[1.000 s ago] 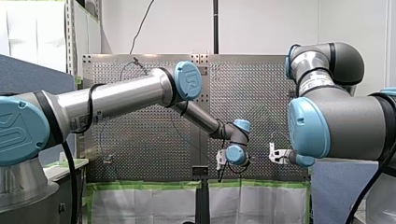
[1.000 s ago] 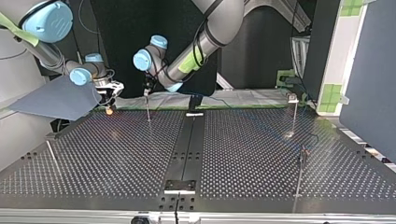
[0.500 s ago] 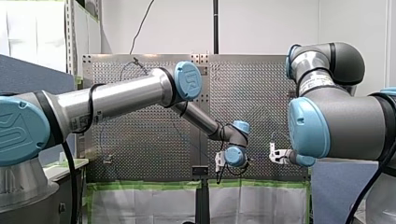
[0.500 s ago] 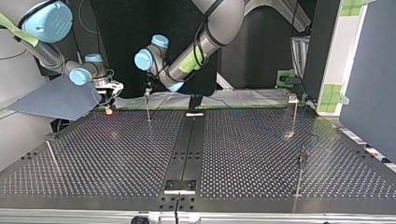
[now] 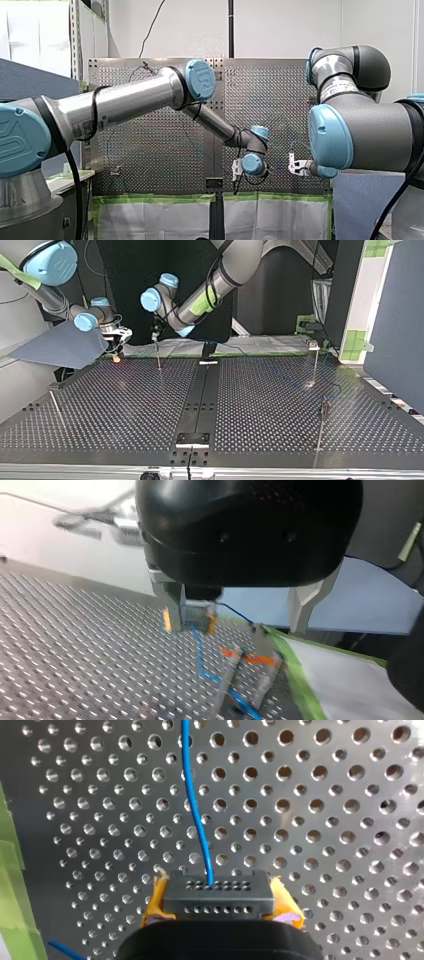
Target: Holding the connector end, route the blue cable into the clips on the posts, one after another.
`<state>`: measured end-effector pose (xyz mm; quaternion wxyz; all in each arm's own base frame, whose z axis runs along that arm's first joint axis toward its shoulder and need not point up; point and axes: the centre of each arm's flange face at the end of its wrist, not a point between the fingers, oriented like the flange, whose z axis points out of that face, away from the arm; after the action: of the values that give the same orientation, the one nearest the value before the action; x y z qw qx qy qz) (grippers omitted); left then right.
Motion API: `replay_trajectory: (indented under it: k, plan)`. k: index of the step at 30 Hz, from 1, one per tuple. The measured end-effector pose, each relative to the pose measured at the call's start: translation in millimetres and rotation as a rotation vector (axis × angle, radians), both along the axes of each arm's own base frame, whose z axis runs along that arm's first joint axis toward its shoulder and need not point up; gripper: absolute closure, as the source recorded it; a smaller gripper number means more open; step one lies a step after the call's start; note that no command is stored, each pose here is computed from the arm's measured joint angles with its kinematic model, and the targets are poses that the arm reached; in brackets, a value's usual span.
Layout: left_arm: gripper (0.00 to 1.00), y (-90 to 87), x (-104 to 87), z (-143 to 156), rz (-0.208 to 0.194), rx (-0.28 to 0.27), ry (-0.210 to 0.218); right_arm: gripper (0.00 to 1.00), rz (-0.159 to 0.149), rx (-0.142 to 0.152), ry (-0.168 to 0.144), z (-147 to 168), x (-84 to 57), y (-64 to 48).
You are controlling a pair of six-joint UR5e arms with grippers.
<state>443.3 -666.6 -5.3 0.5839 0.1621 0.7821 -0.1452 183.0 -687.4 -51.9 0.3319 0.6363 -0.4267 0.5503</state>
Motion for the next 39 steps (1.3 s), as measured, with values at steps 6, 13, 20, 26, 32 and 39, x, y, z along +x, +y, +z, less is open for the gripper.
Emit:
replay_trajectory:
  k: [6, 13, 20, 26, 32, 39]
  plan:
    - [0.0, 8.2, 7.0, 24, 0.032, -0.056, -0.028, 1.0, -0.002, 0.001, 0.001, 0, -1.1, 0.0]
    - [0.0, 27.2, 27.3, 53, 0.071, -0.161, -0.044, 1.0, -0.003, 0.002, 0.001, 0, -2.1, -0.2]
    - [0.0, 54.1, 43.7, 80, 0.097, -0.193, -0.047, 1.0, -0.006, 0.01, 0.0, -1, -4.0, 0.1]
    - [0.0, 67.3, 28.9, 97, 0.102, -0.173, -0.003, 1.0, -0.007, 0.013, -0.001, -1, -4.4, 0.3]
    - [0.0, 78.8, 10.5, 112, 0.097, -0.132, 0.035, 1.0, -0.006, 0.017, 0.001, -1, -4.6, 0.9]
    - [0.0, 94.2, -9.8, 133, 0.097, -0.099, 0.065, 1.0, -0.008, 0.02, 0.007, -2, -5.1, 1.5]
